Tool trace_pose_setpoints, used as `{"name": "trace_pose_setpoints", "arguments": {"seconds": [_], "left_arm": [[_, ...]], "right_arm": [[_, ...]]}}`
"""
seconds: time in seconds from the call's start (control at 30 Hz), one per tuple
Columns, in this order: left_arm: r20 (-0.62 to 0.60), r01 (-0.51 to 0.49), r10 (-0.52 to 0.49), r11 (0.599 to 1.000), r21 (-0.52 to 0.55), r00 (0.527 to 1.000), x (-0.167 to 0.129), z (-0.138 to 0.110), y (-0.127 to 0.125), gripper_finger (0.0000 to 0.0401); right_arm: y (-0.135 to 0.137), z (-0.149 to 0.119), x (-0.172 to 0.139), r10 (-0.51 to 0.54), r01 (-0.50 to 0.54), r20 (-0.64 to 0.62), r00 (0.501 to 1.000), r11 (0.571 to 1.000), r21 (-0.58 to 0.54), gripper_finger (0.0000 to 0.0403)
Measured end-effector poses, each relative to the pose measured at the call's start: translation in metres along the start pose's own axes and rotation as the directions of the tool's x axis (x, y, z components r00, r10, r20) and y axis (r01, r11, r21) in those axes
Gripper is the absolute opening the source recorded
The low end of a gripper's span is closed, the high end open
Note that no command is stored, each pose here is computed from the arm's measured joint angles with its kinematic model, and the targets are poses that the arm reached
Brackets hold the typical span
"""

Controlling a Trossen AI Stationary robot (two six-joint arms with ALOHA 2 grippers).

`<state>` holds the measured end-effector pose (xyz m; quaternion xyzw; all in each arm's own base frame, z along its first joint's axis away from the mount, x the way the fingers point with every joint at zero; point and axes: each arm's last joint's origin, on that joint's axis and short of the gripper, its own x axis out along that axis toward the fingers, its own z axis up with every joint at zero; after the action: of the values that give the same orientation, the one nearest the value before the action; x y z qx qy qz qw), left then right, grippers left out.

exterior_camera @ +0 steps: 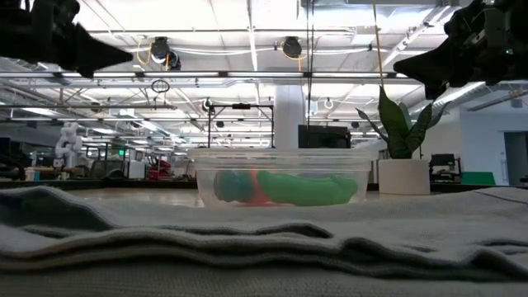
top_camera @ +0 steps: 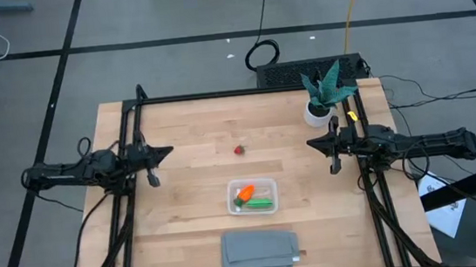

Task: Pick and placing Produce into tupperware
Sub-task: Put the strawberry into the transparent bin

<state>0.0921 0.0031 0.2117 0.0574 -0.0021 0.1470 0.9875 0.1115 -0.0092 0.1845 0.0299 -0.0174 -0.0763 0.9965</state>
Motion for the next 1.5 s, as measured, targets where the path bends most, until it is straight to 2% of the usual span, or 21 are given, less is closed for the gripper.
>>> {"name": "trace_pose_setpoints", "arguments": {"seconds": [0.17, 0.27, 0.4, 0.7, 0.93, 1.5], "left_arm": [[0.049, -0.036, 0.038, 0.998, -0.05, 0.998, 0.011, 0.007, -0.002, 0.0001], [0.018, -0.088, 0.088, 0.995, -0.042, 0.996, 0.021, 0.005, -0.003, 0.0001], [-0.066, -0.088, 0.088, 0.996, 0.008, 0.994, 0.034, 0.003, -0.004, 0.0001], [-0.101, -0.097, 0.097, 0.995, 0.008, 0.99, 0.066, 0.038, 0.001, 0.0001], [-0.114, -0.061, 0.061, 0.998, -0.001, 0.992, 0.096, 0.061, 0.015, 0.0001], [-0.157, 0.164, -0.175, 0.983, -0.077, 0.972, 0.207, 0.111, 0.058, 0.0001]], "right_arm": [[0.0, 0.001, 0.0, 0.0, 0.0, 0.006, 1.0, 1.0, -0.018, 0.0], [0.0, 0.001, 0.0, 0.0, 0.0, 0.006, 1.0, 1.0, -0.019, 0.0], [0.0, 0.001, 0.0, 0.0, 0.0, 0.005, 1.0, 1.0, -0.022, 0.0], [0.0, 0.001, 0.0, 0.0, 0.0, 0.005, 1.0, 0.999, -0.033, 0.0], [0.0, 0.001, 0.0, -0.001, 0.001, 0.006, 1.0, 1.0, -0.027, 0.0], [0.0, 0.004, 0.0, -0.001, 0.002, 0.043, 0.999, 1.0, -0.017, 0.0]]}}
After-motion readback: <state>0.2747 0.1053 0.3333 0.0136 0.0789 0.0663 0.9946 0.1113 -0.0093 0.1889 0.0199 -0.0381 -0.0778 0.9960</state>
